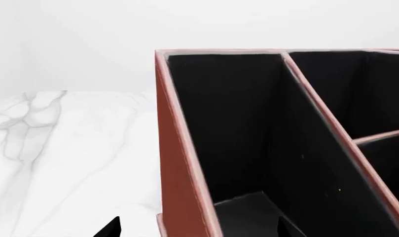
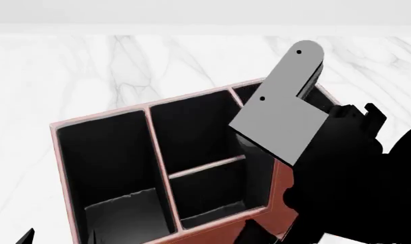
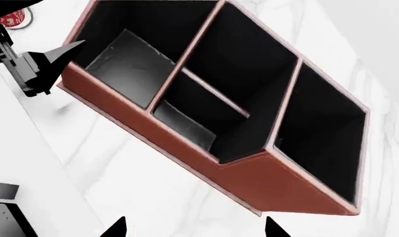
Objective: Pick up the book and place it in the left compartment of the caddy.
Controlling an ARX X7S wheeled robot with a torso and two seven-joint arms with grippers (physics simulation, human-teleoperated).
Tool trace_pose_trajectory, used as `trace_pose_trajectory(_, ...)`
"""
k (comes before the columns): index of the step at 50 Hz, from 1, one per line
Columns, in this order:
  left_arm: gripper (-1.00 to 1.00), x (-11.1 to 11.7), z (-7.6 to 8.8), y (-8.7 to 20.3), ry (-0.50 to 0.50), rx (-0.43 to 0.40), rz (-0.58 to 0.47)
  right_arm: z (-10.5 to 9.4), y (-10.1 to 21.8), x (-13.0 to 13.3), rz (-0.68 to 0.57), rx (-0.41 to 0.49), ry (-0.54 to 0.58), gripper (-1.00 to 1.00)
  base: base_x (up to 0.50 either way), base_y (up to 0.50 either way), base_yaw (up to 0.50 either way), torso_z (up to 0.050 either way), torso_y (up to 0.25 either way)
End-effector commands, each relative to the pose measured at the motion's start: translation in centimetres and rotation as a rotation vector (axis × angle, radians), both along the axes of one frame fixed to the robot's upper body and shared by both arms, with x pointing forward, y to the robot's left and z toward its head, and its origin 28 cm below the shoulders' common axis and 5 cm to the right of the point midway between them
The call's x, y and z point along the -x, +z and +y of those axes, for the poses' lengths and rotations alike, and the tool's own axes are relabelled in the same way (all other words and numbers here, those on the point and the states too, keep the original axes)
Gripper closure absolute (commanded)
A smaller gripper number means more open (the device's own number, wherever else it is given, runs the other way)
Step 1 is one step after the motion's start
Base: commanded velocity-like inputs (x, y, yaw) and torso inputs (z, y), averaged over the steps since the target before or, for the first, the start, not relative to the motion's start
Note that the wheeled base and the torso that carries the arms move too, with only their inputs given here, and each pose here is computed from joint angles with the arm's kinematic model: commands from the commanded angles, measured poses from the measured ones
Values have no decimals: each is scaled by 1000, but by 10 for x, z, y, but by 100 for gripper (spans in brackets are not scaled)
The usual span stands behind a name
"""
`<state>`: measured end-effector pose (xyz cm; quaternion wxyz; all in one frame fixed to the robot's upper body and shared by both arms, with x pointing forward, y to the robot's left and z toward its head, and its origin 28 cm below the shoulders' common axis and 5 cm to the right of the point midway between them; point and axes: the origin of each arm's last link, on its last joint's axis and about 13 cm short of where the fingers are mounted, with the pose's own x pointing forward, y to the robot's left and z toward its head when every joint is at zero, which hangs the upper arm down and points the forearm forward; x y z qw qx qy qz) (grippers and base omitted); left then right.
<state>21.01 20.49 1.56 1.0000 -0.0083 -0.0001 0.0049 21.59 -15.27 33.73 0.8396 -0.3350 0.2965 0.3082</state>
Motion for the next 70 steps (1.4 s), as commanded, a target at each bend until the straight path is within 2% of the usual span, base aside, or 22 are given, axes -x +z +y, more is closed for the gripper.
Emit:
trace_pose_trajectory(1,-100,0,0,0,2,1,-1,-5,-13,17,143,68,-1,-100,0,0,0,0,0)
trace_pose_trajectory(23,-100,0,0,-1,1,-3,0,-12,-26,16,175,121,-54,-100,0,0,0,0,0)
trace_pose_trajectory(28,-100,0,0,0,1,-2,0,-17,-28,14,169,164,-100,-100,0,0,0,0,0)
trace_pose_trajectory(57,-100,1,-1,-1,1,-7,2,-32,-35,12,165,216,-194,-100,0,0,0,0,0)
trace_pose_trajectory(70,-100,1,-1,-2,0,-8,1,-35,-41,7,165,204,-203,-100,0,0,0,0,0)
